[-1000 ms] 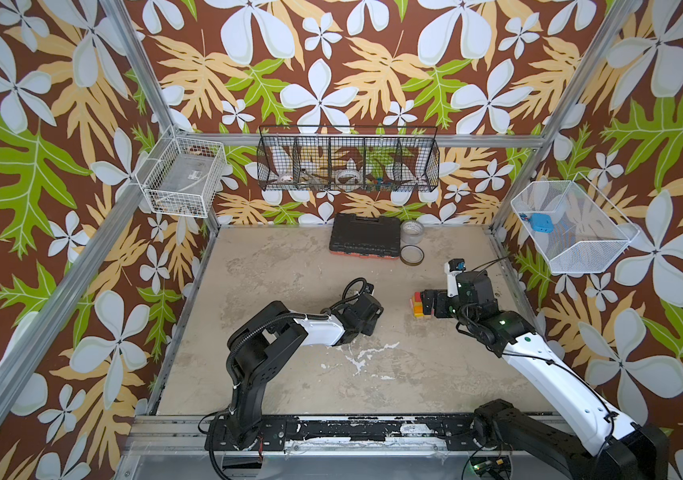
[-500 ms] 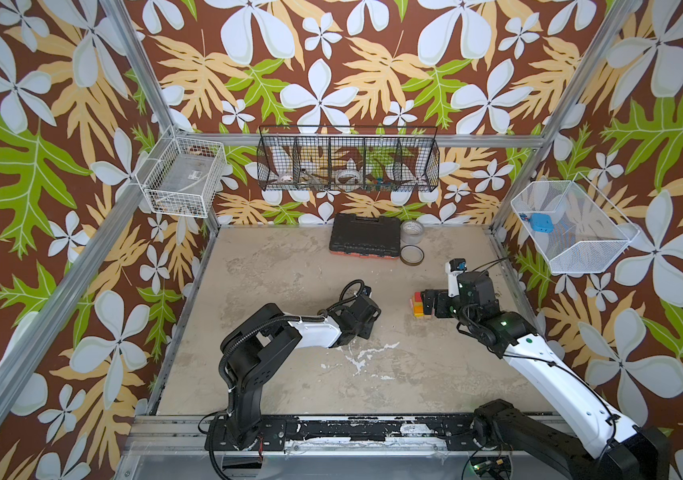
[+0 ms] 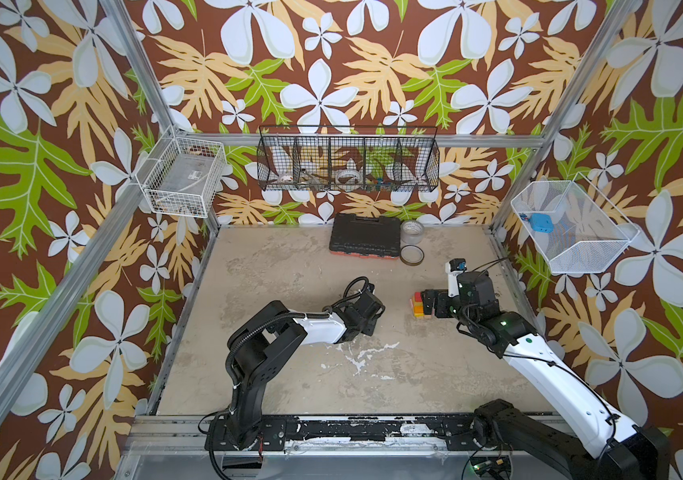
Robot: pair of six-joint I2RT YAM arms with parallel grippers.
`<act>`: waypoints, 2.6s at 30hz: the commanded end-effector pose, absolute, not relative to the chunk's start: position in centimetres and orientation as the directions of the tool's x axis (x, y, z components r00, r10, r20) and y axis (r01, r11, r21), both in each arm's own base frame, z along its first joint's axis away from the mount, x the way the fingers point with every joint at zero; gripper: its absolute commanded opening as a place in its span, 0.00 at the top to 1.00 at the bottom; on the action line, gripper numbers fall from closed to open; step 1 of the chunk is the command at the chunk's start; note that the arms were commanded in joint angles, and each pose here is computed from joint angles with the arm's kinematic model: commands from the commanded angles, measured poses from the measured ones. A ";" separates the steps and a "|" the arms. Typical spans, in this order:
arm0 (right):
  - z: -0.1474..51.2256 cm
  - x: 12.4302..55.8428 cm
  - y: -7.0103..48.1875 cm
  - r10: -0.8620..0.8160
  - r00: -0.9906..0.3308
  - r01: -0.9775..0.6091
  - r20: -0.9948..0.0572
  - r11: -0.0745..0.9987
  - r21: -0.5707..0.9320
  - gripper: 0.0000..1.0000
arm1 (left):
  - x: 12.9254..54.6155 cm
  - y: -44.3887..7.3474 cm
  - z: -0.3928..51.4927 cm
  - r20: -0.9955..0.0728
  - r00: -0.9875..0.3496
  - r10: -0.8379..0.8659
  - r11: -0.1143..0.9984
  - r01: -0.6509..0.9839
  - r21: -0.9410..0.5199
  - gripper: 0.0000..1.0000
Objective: Build the wood block tower
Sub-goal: 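Lift the teal triangle and carry it toward the stack with the left gripper, then move the teal triangle over the red block while the right gripper draws back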
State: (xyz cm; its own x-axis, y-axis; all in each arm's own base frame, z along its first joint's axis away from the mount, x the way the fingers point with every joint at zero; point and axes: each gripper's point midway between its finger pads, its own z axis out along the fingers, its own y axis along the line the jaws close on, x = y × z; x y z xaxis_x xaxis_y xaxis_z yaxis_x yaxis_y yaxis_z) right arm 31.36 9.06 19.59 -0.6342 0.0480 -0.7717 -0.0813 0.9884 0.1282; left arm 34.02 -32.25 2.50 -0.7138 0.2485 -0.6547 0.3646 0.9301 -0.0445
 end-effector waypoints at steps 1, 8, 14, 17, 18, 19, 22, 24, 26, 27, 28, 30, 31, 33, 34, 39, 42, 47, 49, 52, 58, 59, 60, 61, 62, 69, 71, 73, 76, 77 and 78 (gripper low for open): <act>19.8 31.6 9.0 0.043 -0.624 -0.079 -0.780 0.990 0.118 0.00 | 33.7 -31.8 1.8 -0.625 -0.735 0.264 0.934 0.357 -0.026 0.66; 20.0 31.6 8.6 0.049 -0.613 -0.064 -0.789 0.992 0.111 0.00 | 34.2 -32.7 3.1 -0.646 -0.719 0.257 0.927 0.373 -0.047 0.79; 20.7 31.8 7.6 0.112 -0.583 -0.021 -0.804 0.988 0.152 0.02 | 35.0 -34.7 9.6 -0.718 -0.651 0.246 0.895 0.437 -0.089 0.94; 21.1 31.9 6.4 0.157 -0.558 0.017 -0.815 0.984 0.178 0.03 | 34.8 -35.9 14.2 -0.776 -0.585 0.236 0.850 0.511 -0.127 0.96; 21.2 31.9 5.8 0.178 -0.548 0.031 -0.817 0.981 0.192 0.03 | 34.6 -36.2 15.8 -0.798 -0.557 0.230 0.834 0.536 -0.133 0.96; 21.3 32.0 5.2 0.200 -0.539 0.041 -0.818 0.976 0.212 0.03 | 34.5 -36.4 17.7 -0.822 -0.525 0.220 0.818 0.558 -0.138 0.96; 20.9 32.0 2.7 0.277 -0.516 0.094 -0.810 0.959 0.268 0.03 | 34.0 -37.4 21.9 -0.872 -0.434 0.227 0.759 0.640 -0.121 0.95; 20.6 32.0 0.9 0.320 -0.496 0.124 -0.807 0.946 0.299 0.03 | 33.9 -37.6 24.0 -0.894 -0.379 0.239 0.736 0.671 -0.087 0.95; 20.5 31.7 -0.9 0.361 -0.470 0.171 -0.805 0.932 0.318 0.03 | 33.7 -37.8 25.7 -0.913 -0.316 0.259 0.709 0.704 -0.042 1.00; 20.5 31.6 -1.7 0.382 -0.457 0.193 -0.803 0.924 0.330 0.03 | 33.5 -38.0 26.5 -0.920 -0.284 0.269 0.688 0.725 -0.022 1.00; 20.5 31.5 -2.2 0.394 -0.447 0.199 -0.803 0.919 0.340 0.02 | 33.3 -38.3 27.1 -0.926 -0.249 0.283 0.664 0.748 0.001 1.00; 20.6 31.5 -2.8 0.415 -0.430 0.208 -0.802 0.910 0.359 0.02 | 32.7 -38.8 28.0 -0.933 -0.159 0.322 0.602 0.795 0.073 1.00; 20.7 31.6 -3.0 0.419 -0.423 0.212 -0.803 0.908 0.362 0.02 | 32.3 -39.1 28.3 -0.934 -0.120 0.336 0.572 0.814 0.101 1.00; 20.8 31.8 -3.2 0.424 -0.414 0.217 -0.806 0.906 0.364 0.02 | 30.5 -39.9 27.8 -0.918 0.020 0.396 0.435 0.876 0.207 1.00; 20.6 31.9 -3.3 0.426 -0.414 0.225 -0.804 0.904 0.363 0.02 | 29.7 -40.1 27.6 -0.905 0.085 0.416 0.374 0.891 0.256 1.00; 20.2 32.6 -3.9 0.441 -0.404 0.255 -0.801 0.896 0.364 0.02 | 28.2 -40.2 27.0 -0.868 0.256 0.425 0.264 0.882 0.390 1.00; 20.1 33.1 -4.1 0.454 -0.397 0.265 -0.798 0.889 0.374 0.02 | 27.8 -41.3 26.2 -0.845 0.286 0.451 0.175 0.901 0.398 1.00; 19.8 33.6 -4.5 0.467 -0.382 0.286 -0.798 0.880 0.378 0.02 | 28.5 -43.9 23.9 -0.802 0.263 0.536 0.039 0.942 0.334 1.00; 19.6 33.7 -4.7 0.468 -0.381 0.298 -0.797 0.878 0.374 0.02 | 28.9 -45.0 23.0 -0.787 0.254 0.563 -0.002 0.952 0.306 1.00; 19.6 33.8 -4.9 0.468 -0.377 0.304 -0.799 0.878 0.371 0.02 | 29.4 -46.0 21.7 -0.769 0.245 0.590 -0.040 0.961 0.275 1.00; 20.2 33.8 -4.9 0.469 -0.348 0.297 -0.812 0.876 0.379 0.02 | 30.5 -47.8 19.8 -0.745 0.214 0.632 -0.075 0.973 0.217 1.00; 20.2 33.8 -5.0 0.468 -0.347 0.298 -0.813 0.877 0.377 0.02 | 30.7 -48.0 19.3 -0.737 0.210 0.643 -0.084 0.975 0.206 1.00; 20.2 33.9 -5.0 0.467 -0.348 0.299 -0.813 0.877 0.376 0.02 | 30.9 -48.2 18.9 -0.729 0.204 0.653 -0.089 0.977 0.195 1.00; 20.2 33.9 -5.0 0.466 -0.348 0.299 -0.813 0.877 0.375 0.02 | 31.1 -48.4 18.2 -0.721 0.196 0.665 -0.090 0.979 0.184 1.00; 20.1 34.0 -5.1 0.467 -0.350 0.301 -0.812 0.877 0.374 0.02 | 31.3 -48.6 17.8 -0.714 0.191 0.674 -0.090 0.980 0.178 1.00; 19.6 34.3 -4.9 0.468 -0.367 0.298 -0.804 0.878 0.375 0.02 | 32.5 -49.7 15.5 -0.689 0.150 0.709 -0.081 0.988 0.131 1.00; 19.5 34.3 -4.9 0.468 -0.368 0.299 -0.803 0.878 0.375 0.02 | 32.7 -50.0 15.1 -0.689 0.138 0.712 -0.074 0.990 0.122 1.00; 19.5 34.4 -5.0 0.467 -0.370 0.299 -0.803 0.878 0.373 0.02 | 33.0 -50.2 14.7 -0.687 0.128 0.715 -0.066 0.991 0.116 1.00; 19.4 34.4 -4.9 0.468 -0.372 0.296 -0.802 0.878 0.375 0.02 | 33.4 -50.4 14.2 -0.685 0.114 0.719 -0.050 0.992 0.113 1.00; 19.5 34.4 -4.8 0.467 -0.373 0.294 -0.801 0.879 0.376 0.02 | 33.5 -50.5 14.1 -0.685 0.113 0.720 -0.048 0.992 0.113 1.00; 19.4 34.5 -4.8 0.468 -0.375 0.294 -0.800 0.878 0.377 0.02 | 33.6 -50.5 14.0 -0.685 0.111 0.720 -0.044 0.993 0.114 1.00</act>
State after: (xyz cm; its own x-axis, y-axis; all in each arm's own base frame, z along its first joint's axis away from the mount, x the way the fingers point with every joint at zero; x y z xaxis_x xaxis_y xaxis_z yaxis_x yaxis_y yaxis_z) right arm 34.04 -4.73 18.69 -0.3993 0.4659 -0.7896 0.3007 0.8802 0.3673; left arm 33.44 -50.58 14.06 0.1317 0.7162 -0.6854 0.9900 -0.0596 0.1280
